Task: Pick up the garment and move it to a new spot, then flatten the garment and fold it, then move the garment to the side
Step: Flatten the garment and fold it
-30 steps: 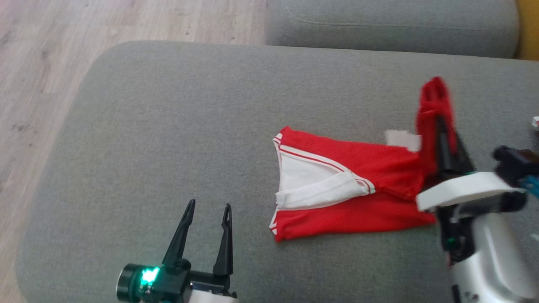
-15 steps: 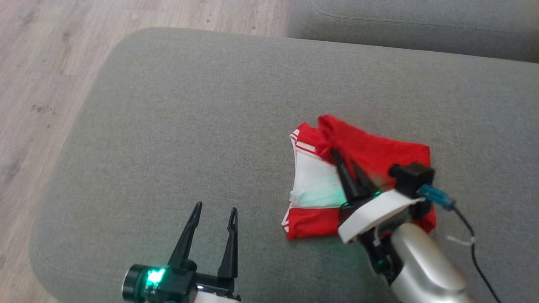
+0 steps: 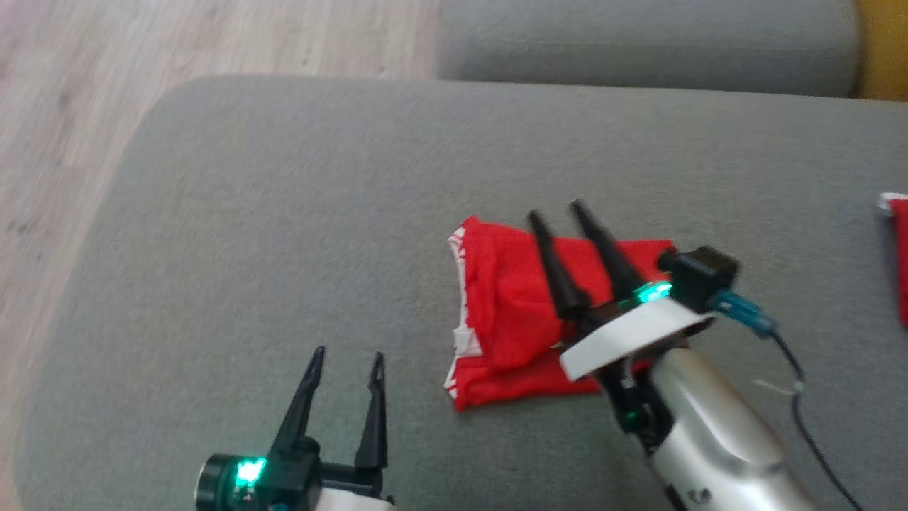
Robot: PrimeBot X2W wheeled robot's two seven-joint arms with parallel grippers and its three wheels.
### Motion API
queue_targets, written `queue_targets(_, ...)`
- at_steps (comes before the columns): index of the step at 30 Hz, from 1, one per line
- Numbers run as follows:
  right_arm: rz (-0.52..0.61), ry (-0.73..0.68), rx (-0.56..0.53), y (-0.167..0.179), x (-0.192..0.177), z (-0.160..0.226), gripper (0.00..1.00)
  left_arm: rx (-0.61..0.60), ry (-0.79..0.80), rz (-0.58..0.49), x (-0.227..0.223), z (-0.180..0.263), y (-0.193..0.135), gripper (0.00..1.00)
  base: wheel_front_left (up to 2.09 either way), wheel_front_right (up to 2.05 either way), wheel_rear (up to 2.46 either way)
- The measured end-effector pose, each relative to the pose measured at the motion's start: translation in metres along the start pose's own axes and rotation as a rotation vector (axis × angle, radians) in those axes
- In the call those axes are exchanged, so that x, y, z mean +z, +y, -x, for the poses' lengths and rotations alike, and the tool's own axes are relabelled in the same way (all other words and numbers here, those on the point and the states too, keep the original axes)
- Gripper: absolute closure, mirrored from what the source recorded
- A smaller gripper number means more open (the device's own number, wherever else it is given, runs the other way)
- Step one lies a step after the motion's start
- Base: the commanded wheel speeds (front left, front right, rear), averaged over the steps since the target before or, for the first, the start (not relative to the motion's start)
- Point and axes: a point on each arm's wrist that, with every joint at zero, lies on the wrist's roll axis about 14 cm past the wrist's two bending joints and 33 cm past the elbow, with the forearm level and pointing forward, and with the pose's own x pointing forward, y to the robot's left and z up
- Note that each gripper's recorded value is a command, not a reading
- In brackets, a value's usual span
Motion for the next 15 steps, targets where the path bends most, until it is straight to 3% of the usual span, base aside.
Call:
queue_targets(3,0.111,-0.064,-0.074,-0.021,0.022,0.019,0.0,-0.008,-0.013,0.014,0.004,-0.001,-0.002,0.0,0.0,0.0,0.0)
queue_targets(8,0.25,-0.031,-0.256,-0.064,0.012,0.083,0.0,-0.019,-0.042,0.038,0.013,-0.002,-0.005,0.0,0.0,0.0,0.0)
queue_targets(15,0.324,-0.056,-0.409,-0.086,0.02,0.151,0.0,-0.007,-0.057,0.047,0.016,0.01,-0.005,0.0,0.0,0.0,0.0)
